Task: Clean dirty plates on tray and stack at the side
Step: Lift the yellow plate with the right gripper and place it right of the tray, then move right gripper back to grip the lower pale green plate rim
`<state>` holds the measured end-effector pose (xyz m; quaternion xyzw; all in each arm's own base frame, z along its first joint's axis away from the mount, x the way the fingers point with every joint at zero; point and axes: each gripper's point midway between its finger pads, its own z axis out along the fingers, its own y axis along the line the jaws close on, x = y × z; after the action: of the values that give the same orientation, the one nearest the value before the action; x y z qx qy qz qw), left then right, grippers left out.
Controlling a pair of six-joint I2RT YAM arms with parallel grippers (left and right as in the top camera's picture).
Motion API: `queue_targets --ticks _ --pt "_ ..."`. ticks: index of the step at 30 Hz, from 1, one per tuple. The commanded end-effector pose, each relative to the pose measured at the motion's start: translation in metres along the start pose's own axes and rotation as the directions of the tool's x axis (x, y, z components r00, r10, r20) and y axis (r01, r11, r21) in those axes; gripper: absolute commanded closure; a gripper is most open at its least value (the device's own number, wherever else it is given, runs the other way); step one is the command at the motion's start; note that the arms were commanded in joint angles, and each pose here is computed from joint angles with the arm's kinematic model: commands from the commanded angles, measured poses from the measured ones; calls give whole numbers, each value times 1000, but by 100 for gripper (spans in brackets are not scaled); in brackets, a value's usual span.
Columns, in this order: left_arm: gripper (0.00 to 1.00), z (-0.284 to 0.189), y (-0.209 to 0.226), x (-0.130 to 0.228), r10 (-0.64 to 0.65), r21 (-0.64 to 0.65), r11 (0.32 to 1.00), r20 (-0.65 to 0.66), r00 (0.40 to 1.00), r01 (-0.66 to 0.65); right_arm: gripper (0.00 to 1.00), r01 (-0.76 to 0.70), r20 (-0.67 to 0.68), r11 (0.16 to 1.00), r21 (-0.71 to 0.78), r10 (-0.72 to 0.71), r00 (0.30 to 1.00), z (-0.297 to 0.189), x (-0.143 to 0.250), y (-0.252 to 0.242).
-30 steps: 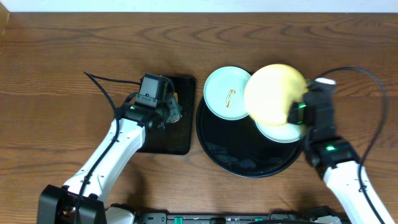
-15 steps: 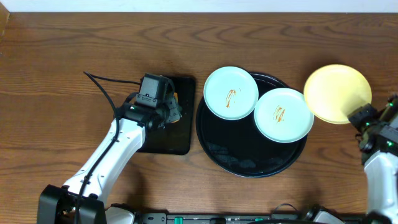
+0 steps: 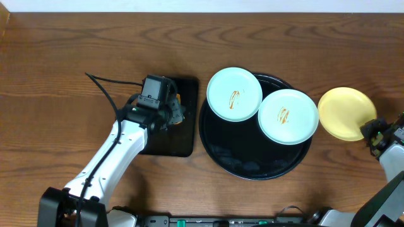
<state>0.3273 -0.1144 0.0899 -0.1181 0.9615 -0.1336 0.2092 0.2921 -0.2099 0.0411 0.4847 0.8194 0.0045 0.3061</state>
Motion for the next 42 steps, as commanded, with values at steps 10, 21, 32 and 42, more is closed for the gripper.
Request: queue_targets --ticks 10,21,32,42 --pt "92 2 5 2 3 -16 1000 -5 1000 -3 63 311 -125 804 -506 -425 897 -28 75 118" --pt "92 2 8 7 1 -28 1000 -24 1000 -1 70 529 -148 768 -361 -607 780 -18 118 121" --pt "93 2 8 7 1 -28 1000 -24 1000 -1 93 534 -176 776 -336 -609 774 -14 123 114" --pt "92 2 8 7 1 -28 1000 -24 1000 -1 99 526 -225 782 -336 -609 761 -16 133 106"
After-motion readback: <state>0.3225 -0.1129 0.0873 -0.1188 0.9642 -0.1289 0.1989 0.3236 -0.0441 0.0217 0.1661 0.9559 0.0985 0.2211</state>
